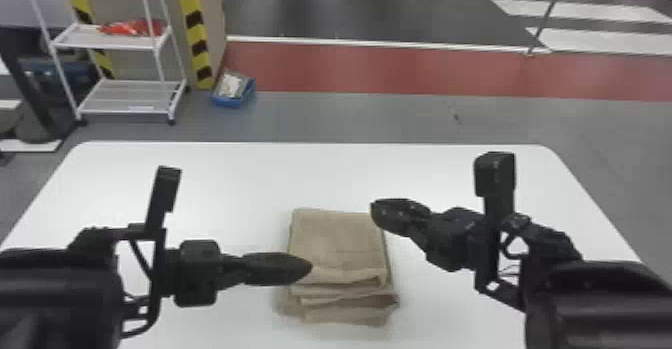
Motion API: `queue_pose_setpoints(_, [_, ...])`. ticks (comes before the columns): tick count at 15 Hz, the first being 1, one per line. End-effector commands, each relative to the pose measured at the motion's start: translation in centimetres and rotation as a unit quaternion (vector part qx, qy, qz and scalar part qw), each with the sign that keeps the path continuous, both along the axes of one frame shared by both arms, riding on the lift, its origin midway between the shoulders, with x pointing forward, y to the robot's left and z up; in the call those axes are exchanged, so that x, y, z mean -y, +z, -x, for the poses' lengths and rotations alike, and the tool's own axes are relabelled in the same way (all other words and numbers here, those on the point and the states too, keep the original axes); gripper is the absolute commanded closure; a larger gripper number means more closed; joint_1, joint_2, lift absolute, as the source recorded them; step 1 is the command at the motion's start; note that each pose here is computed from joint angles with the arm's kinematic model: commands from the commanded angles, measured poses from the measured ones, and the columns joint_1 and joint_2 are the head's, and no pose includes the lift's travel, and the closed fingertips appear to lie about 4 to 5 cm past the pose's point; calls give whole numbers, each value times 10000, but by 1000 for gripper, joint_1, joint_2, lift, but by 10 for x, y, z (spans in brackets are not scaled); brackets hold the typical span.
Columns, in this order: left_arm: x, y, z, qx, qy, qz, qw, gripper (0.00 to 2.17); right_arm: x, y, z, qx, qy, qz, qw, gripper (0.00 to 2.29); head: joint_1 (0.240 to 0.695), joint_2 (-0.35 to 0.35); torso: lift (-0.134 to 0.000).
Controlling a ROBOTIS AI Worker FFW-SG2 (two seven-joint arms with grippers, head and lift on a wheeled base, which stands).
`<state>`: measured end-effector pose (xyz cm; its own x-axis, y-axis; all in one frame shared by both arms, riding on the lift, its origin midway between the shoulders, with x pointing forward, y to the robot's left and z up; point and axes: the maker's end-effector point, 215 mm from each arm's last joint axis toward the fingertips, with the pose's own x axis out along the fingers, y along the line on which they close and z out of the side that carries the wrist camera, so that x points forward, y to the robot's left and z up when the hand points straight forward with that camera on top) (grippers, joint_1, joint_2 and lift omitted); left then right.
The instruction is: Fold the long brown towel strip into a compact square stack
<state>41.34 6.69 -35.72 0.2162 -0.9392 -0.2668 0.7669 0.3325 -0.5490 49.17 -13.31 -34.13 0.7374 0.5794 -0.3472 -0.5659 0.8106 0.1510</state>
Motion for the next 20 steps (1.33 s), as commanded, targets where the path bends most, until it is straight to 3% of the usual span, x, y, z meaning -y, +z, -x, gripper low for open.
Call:
queue_pose_setpoints(1, [-52,34,-21,177,760,377,9962,-2,14,36,1,974,-156,-271,9948,16,695,-85,-124])
queue_pose_setpoints(2, [-71,39,-25,74,1146,518,9920,-2,20,40,4,1259,-277,-245,9914,29,695,-70,-124])
queue_pose_setpoints(3, [-92,36,-28,113,1637,460,9854,-2,26,46,7,1642,-469,-147,9852,33,695,-55,-124])
queue_pose_setpoints(4, [-115,24,-32,112,2320,295,9722,-2,26,58,11,2186,-611,-65,9739,53,695,-37,-124])
queue_pose_setpoints(6, [-161,18,-41,734,3334,-117,9399,9,28,47,22,2344,-1060,148,9662,53,695,-2,-124])
queue_pose_setpoints(7, [-187,24,-44,1287,3811,-457,9144,19,31,38,31,2269,-1300,151,9651,53,695,41,-124])
queue_pose_setpoints(8, [-201,18,-42,1410,4177,-731,8946,46,32,35,41,2293,-1483,141,9619,53,695,65,-124])
queue_pose_setpoints(10, [-216,2,-37,1640,4745,-1234,8560,70,38,23,57,2182,-1706,176,9607,66,695,107,-124])
queue_pose_setpoints(11, [-222,-13,-36,1490,4938,-1379,8456,76,42,16,60,2068,-1817,209,9611,70,695,139,-124])
queue_pose_setpoints(12, [-223,-11,-41,1691,5114,-1395,8309,76,46,4,61,1819,-1968,267,9630,73,695,146,-124])
queue_pose_setpoints(13, [-220,0,-47,2204,5246,-1538,8078,73,47,-3,61,1651,-2091,306,9634,80,695,150,-124])
queue_pose_setpoints(14, [-216,-1,-47,2394,5344,-1733,7919,66,45,-1,61,1664,-2132,287,9623,80,695,149,-124])
queue_pose_setpoints(16, [-211,-2,-43,2560,5441,-1586,7831,66,33,7,62,1729,-2064,204,9628,83,695,145,-124])
queue_pose_setpoints(18, [-210,18,-31,2977,5507,-1286,7691,70,30,10,61,1779,-2041,207,9624,83,695,141,-124])
queue_pose_setpoints(20, [-213,11,-24,2883,5581,-1360,7661,73,30,6,61,1754,-2036,230,9629,83,695,144,-124])
